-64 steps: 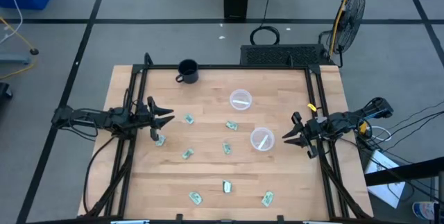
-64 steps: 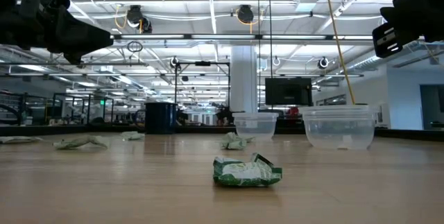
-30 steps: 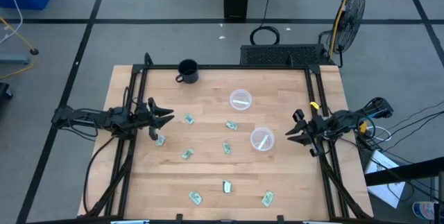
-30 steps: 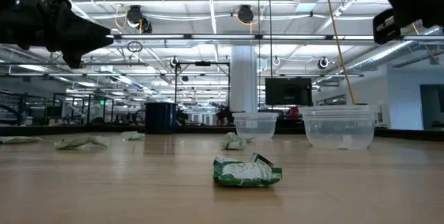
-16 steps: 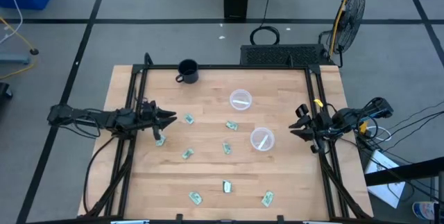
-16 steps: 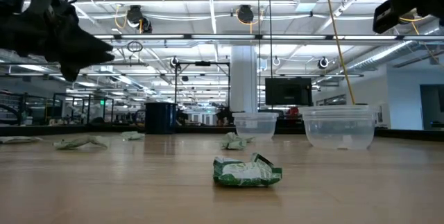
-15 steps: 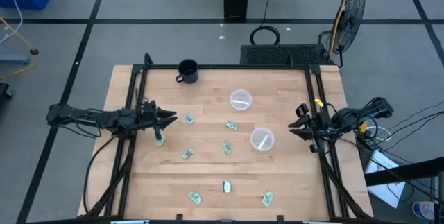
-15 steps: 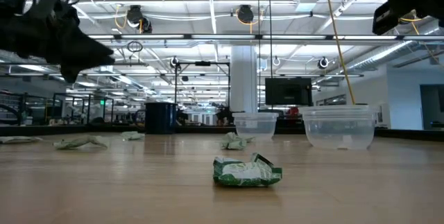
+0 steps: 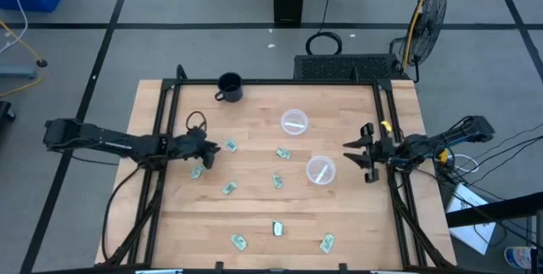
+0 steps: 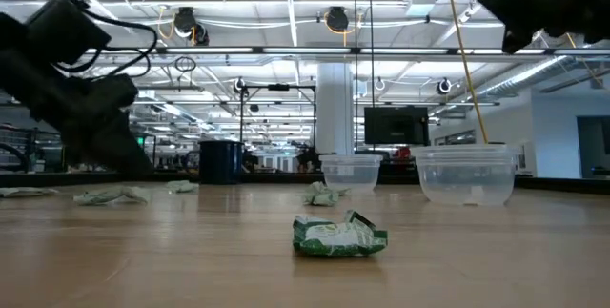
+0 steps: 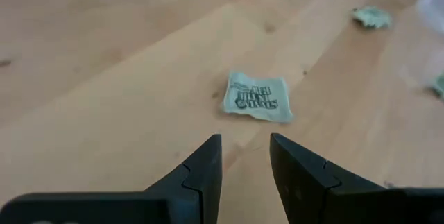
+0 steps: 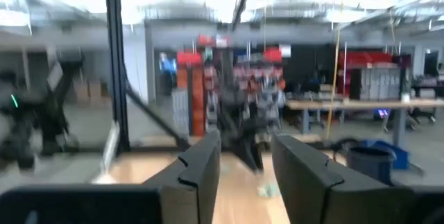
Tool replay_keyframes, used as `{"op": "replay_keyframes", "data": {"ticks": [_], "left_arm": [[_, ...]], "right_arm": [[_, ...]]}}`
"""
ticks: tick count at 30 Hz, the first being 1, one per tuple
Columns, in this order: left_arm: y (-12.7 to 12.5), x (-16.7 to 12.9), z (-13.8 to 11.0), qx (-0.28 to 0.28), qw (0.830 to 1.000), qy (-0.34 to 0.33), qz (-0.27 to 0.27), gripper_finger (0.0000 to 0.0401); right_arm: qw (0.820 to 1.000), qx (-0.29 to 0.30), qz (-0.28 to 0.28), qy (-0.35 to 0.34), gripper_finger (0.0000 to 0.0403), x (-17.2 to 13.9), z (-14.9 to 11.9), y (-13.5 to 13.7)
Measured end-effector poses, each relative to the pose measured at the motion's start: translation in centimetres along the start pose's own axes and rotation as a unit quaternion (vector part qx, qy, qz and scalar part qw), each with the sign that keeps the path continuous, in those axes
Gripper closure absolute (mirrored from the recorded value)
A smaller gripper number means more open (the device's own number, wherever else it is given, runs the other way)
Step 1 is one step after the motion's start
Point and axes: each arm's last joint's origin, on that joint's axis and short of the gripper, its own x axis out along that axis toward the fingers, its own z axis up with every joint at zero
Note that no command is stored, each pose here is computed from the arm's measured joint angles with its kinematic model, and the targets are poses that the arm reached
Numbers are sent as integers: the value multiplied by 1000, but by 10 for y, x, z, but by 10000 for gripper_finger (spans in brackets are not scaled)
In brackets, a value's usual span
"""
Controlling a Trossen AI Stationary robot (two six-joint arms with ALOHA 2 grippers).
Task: Pick and place items into bin
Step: Put the stevia packet into the top transparent bin
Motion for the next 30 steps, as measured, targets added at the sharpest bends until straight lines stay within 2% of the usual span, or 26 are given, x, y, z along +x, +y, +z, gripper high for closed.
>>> {"op": "replay_keyframes", "data": {"ticks": [1,4,7,11,20,25,28,30], "left_arm": [[-2,2,4,9,1000,2,7,274],[-9,9,17,42,999,0,32,274],[-11,17,27,43,997,2,63,274],[-7,29,26,24,995,26,97,274],[-10,46,22,26,996,23,83,274],[-10,47,22,38,995,25,83,276],[-9,46,21,40,995,27,84,298],[-9,46,21,48,995,29,85,328]], "right_arm": [[1000,-9,-2,24,267,2,-5,0],[1000,-4,-16,27,253,17,14,1],[999,-7,-22,47,246,33,25,4],[995,-28,-29,93,247,50,23,6],[978,-36,-51,201,249,59,-7,2],[977,-34,-67,202,249,62,-9,-2],[976,-34,-77,203,249,63,-9,-6],[976,-33,-85,198,249,64,-9,-9]]}}
